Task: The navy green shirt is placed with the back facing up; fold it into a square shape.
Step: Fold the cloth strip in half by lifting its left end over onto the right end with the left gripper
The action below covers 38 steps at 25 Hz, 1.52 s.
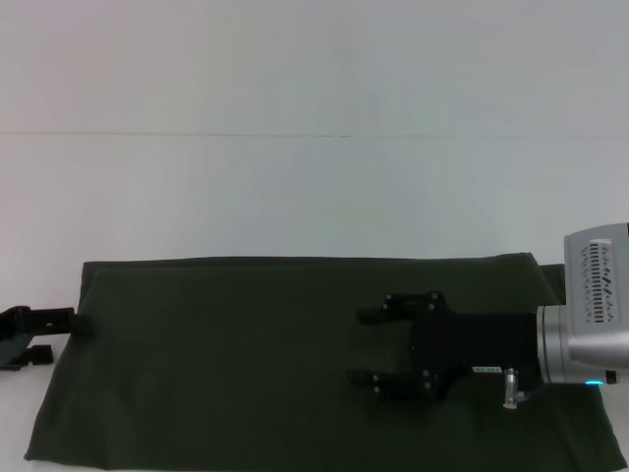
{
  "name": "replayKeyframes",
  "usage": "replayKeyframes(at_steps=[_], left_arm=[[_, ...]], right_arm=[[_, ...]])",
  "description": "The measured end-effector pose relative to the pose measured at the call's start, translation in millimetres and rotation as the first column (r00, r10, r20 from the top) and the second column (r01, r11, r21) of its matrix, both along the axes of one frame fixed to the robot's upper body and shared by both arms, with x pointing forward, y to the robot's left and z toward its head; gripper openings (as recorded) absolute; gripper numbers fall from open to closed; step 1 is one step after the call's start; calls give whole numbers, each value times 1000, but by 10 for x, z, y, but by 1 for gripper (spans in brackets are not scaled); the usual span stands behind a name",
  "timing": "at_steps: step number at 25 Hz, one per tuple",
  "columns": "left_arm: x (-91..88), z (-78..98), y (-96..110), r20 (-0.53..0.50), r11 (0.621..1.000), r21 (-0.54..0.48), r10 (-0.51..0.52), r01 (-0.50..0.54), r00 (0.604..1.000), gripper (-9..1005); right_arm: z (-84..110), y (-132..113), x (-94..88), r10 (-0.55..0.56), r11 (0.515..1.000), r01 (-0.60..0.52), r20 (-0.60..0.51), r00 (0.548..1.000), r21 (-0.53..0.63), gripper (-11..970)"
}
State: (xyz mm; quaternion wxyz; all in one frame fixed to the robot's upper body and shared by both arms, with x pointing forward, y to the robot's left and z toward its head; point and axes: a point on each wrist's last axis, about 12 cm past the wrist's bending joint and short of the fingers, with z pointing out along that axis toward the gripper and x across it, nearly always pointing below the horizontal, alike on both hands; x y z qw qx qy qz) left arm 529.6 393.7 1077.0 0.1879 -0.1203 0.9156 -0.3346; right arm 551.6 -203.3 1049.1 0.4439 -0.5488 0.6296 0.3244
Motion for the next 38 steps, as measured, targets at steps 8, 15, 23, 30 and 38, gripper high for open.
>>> replayKeyframes(at_steps=[8, 15, 23, 30, 38], left_arm=[[6, 1, -27, -8, 1000, 0, -16, 16, 1000, 867], [1, -24, -64, -19, 1000, -4, -29, 29, 999, 867], [2, -38, -113, -33, 999, -23, -41, 40, 999, 866], [33, -62, -221, -38, 997, -51, -60, 58, 997, 864], [118, -61, -372, -34, 992, -79, -100, 97, 994, 862]], right_arm=[[-5, 0, 0, -1, 1000, 1, -2, 1000, -3, 748], [-11, 6, -11, 1, 1000, -1, -8, 1000, 0, 748], [-20, 12, -20, 1, 1000, -1, -13, 1000, 3, 749], [-26, 19, -33, 5, 1000, -5, -19, 1000, 7, 749], [-31, 23, -41, 7, 1000, -6, -23, 1000, 10, 748]])
